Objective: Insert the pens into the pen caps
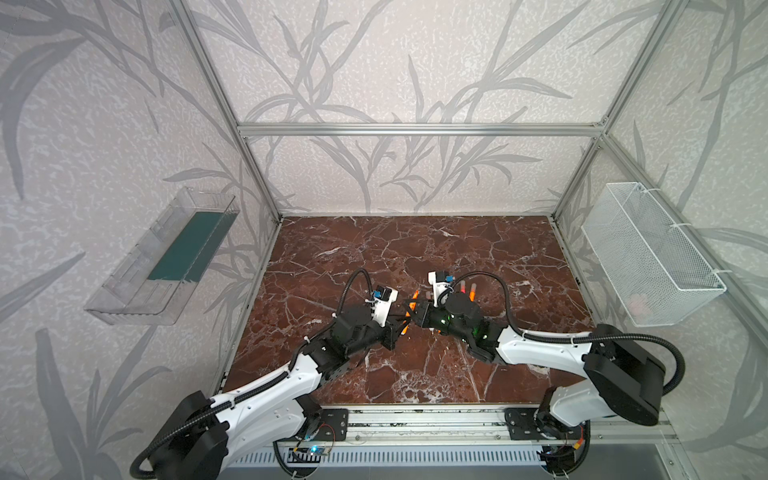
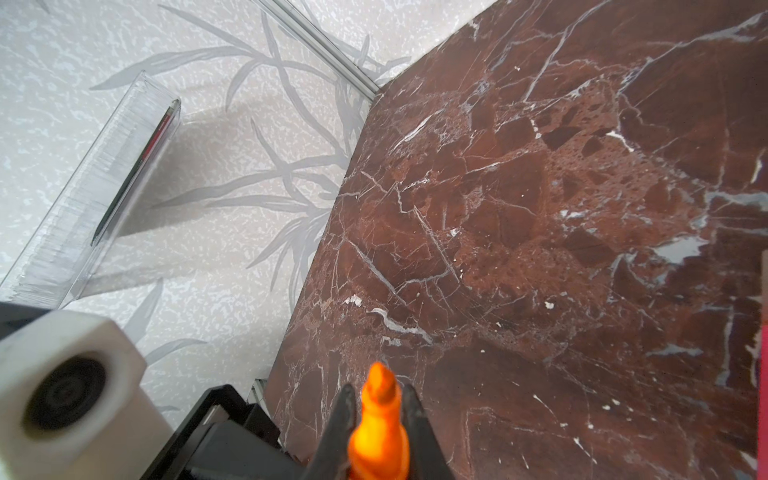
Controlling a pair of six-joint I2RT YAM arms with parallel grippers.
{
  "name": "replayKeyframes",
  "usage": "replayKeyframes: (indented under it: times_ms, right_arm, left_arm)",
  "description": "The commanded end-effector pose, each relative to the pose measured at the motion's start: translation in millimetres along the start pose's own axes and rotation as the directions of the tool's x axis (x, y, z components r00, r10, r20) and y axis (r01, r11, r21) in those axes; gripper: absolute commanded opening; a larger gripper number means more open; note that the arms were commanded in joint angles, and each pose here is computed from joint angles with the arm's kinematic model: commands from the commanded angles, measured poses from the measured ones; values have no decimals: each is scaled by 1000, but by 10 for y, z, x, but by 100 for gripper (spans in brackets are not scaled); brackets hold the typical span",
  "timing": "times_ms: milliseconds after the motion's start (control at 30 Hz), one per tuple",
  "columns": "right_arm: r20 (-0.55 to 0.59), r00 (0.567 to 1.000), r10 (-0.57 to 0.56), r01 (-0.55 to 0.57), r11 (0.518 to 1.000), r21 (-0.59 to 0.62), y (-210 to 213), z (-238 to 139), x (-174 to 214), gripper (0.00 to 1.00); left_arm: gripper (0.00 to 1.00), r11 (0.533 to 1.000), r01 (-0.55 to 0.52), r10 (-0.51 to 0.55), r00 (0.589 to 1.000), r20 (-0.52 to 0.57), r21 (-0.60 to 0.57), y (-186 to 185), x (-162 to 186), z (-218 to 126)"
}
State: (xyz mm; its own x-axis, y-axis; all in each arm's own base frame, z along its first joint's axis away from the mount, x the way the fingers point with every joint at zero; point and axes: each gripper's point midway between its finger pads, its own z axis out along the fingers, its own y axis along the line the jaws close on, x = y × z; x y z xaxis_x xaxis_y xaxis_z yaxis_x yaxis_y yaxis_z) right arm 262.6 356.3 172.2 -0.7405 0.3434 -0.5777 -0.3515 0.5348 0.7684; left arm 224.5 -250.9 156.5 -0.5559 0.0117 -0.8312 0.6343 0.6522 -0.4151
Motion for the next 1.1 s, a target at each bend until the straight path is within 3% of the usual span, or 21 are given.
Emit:
replayKeyframes:
  times_ms: [0, 333, 600, 1067]
  right_arm:
    - [18, 1000, -7, 6, 1000, 24, 35, 38, -26, 0]
    - [-2, 1000, -23, 24, 993, 119, 33, 126, 81, 0]
    - [9, 1000, -22, 19, 975, 222, -124, 166, 85, 0]
    - [4, 1000, -24, 23, 980, 196, 12, 158, 187, 0]
  left_arm:
    - [19, 999, -36, 36, 999, 10, -6, -5, -22, 19]
    - [29, 990, -92, 91, 996, -7, -106, 124, -13, 171]
    - [29, 979, -123, 125, 992, 4, -162, 160, -32, 178]
    - [18, 982, -148, 152, 988, 24, -120, 34, -26, 187]
